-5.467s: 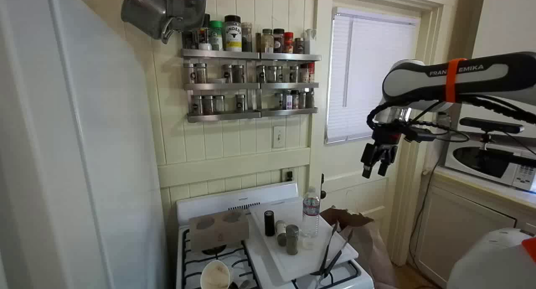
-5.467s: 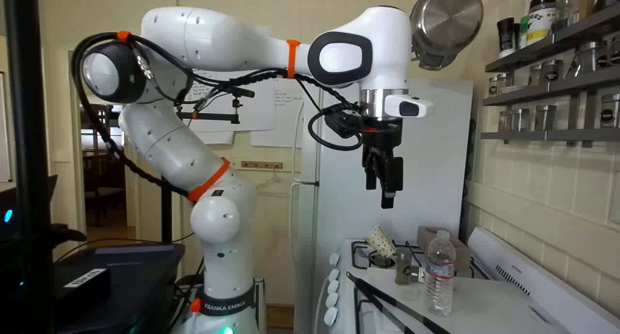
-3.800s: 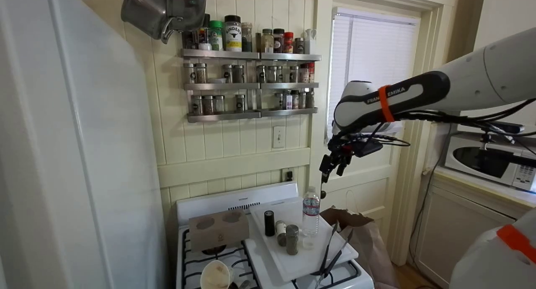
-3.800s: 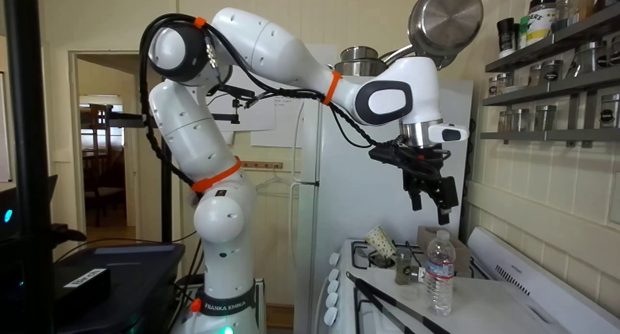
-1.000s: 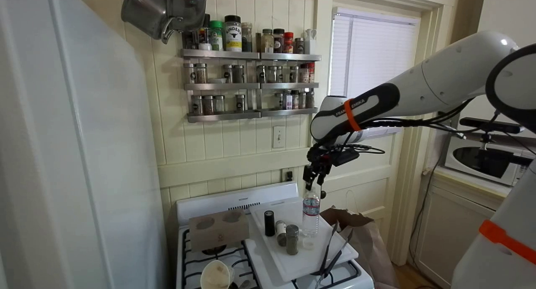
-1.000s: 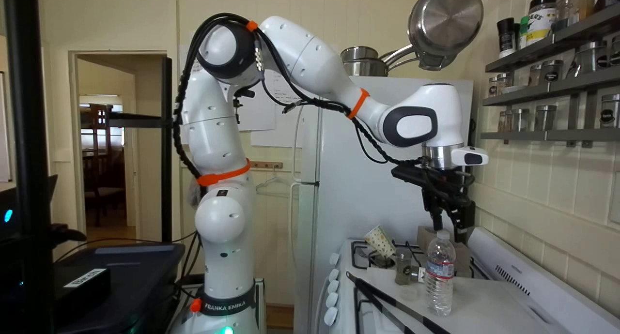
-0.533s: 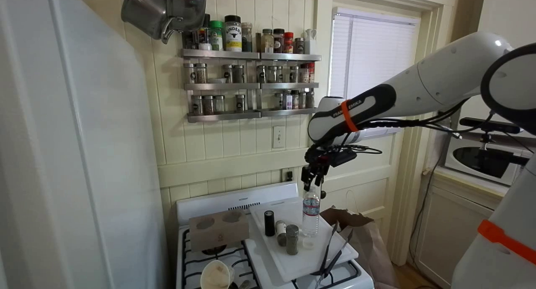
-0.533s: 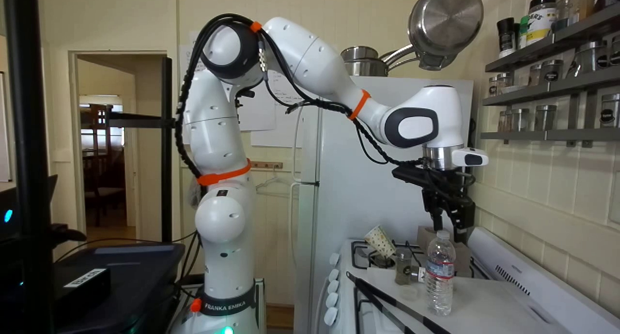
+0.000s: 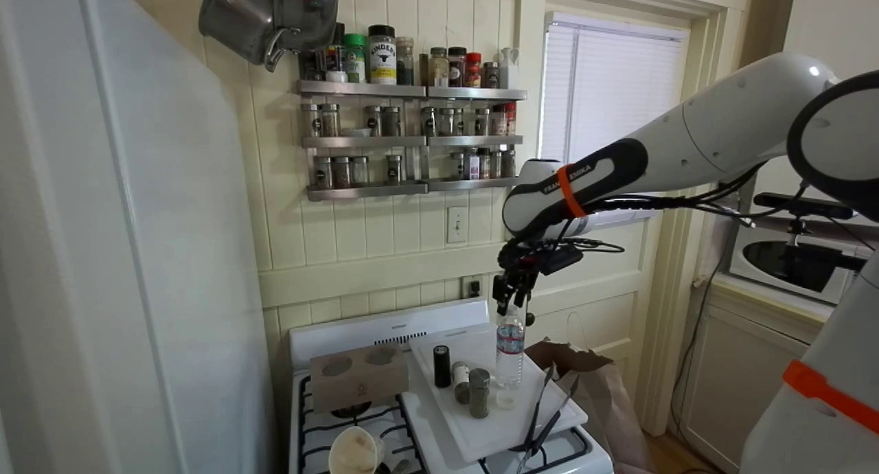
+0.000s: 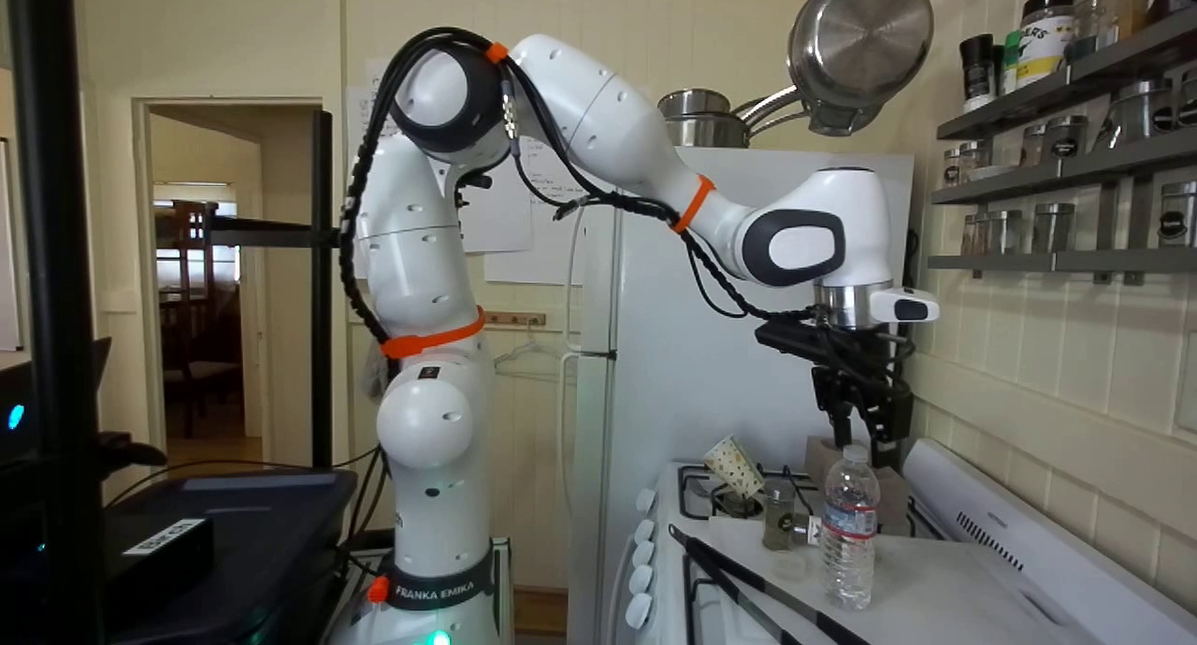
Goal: Put the water bottle in the box.
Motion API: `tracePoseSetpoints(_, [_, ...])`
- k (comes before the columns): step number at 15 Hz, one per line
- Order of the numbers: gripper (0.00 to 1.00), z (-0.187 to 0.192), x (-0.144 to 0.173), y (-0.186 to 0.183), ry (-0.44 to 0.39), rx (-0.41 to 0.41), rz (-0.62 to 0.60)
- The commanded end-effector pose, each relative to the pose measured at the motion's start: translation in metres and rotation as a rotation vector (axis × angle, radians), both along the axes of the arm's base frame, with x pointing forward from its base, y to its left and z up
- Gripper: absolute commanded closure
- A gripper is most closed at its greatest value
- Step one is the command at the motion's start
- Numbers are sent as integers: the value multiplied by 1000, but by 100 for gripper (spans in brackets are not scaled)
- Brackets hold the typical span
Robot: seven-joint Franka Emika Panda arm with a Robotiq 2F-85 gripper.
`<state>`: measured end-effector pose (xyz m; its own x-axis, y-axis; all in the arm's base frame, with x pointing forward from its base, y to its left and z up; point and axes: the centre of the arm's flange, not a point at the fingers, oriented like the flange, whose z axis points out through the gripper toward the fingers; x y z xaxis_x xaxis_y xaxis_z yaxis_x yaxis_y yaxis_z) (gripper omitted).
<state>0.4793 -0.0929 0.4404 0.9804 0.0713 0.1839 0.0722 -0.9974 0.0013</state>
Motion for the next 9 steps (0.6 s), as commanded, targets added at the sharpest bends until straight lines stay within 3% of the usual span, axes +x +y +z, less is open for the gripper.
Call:
tracePoseSetpoints(1, [38, 0, -2, 4, 31, 4, 6])
tracePoseSetpoints(4, [40, 0, -3, 5, 36, 4, 6])
tracePoseSetpoints(5, [47, 0, -3, 4, 37, 4, 5])
tracePoseSetpoints(6, [63, 0, -3, 4, 38, 3, 1])
tracePoseSetpoints(9, [87, 2, -7, 3, 64, -11, -2])
